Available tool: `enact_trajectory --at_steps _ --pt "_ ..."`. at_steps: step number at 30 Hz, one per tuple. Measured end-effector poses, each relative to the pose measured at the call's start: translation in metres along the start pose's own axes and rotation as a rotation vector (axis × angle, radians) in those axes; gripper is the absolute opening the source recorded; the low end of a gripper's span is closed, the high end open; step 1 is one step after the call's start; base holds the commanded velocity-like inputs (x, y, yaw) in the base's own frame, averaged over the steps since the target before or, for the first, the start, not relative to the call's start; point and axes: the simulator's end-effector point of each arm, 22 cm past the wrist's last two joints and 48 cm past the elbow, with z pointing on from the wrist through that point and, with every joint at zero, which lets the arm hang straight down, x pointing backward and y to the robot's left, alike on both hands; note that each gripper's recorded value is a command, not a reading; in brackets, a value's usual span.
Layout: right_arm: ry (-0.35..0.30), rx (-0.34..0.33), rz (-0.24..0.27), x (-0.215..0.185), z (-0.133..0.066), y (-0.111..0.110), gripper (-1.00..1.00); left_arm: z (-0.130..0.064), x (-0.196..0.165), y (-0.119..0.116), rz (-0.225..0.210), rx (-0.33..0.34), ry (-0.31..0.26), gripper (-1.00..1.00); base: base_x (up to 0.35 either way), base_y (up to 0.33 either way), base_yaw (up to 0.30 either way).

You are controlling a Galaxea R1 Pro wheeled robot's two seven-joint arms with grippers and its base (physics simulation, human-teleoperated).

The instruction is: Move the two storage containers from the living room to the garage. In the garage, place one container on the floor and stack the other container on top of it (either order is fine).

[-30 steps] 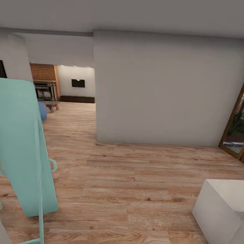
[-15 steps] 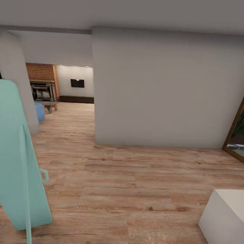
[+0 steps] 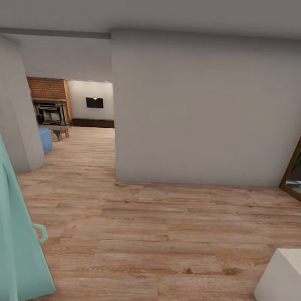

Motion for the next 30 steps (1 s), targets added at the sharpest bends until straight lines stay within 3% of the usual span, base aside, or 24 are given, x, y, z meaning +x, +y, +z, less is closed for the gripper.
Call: enact_trajectory --at_steps 30 --pt "-0.001 0.002 0.0 -0.0003 0.0001 -0.0014 1.0 0.0 -0.0023 -0.0003 -0.001 0.0 -0.01 1.0 0.324 0.0 0.0"
